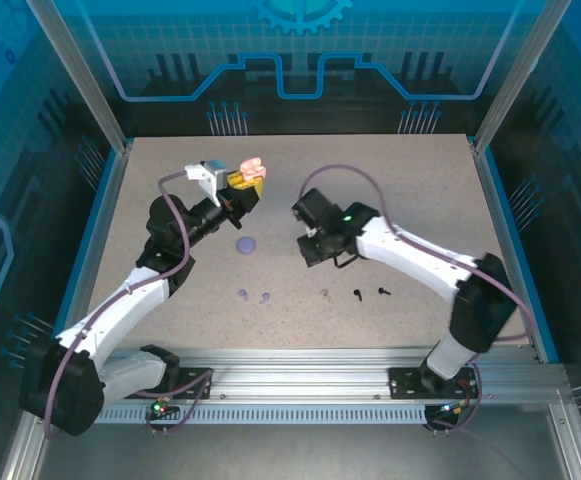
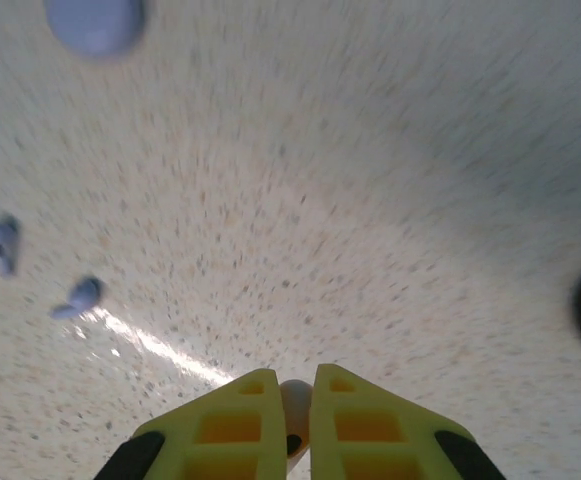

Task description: Insert the wireless bluetooth earbuds into the charging case

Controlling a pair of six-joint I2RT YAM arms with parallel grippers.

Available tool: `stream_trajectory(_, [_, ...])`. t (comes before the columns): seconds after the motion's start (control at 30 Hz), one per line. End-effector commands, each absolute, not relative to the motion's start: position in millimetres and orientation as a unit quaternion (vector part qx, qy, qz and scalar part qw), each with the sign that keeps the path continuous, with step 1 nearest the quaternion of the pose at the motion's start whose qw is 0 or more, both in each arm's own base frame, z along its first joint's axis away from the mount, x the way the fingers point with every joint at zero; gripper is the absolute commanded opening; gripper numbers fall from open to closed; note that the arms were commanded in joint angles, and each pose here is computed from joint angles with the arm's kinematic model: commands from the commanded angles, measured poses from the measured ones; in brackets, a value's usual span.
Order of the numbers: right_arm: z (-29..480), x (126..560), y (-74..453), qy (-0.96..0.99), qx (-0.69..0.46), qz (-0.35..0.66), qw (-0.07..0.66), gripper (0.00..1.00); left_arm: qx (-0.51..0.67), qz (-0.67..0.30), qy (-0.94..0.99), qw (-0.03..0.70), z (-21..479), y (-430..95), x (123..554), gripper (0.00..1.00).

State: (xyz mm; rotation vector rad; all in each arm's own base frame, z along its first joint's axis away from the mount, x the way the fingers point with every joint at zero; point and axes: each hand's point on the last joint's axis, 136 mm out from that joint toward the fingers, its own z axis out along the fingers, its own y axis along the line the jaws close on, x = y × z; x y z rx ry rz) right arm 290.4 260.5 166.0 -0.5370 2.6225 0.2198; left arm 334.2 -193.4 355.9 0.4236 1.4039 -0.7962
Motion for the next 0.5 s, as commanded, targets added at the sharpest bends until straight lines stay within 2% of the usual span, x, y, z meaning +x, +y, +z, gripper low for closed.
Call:
stream_trajectory(0.0, [234.5, 302.1, 245.7, 0.927, -0.179, 0.110, 0.310, 0.09, 0.228, -0.360, 0.590, 0.686, 375.8, -202.8, 316.2, 0.00])
stream_trajectory(0.27, [387.1, 305.8, 235.5, 0.825, -0.190, 0.184, 0.500, 0.10, 0.269, -0.335, 0.565, 0.704, 378.2, -226.2, 304.9, 0.00])
stream_trajectory(0.47, [458.9, 293.1, 251.8, 0.726, -0.231, 0.252, 0.596, 0.10, 0.293, -0.283, 0.547, 0.731, 384.3, -245.3, 303.1, 0.00])
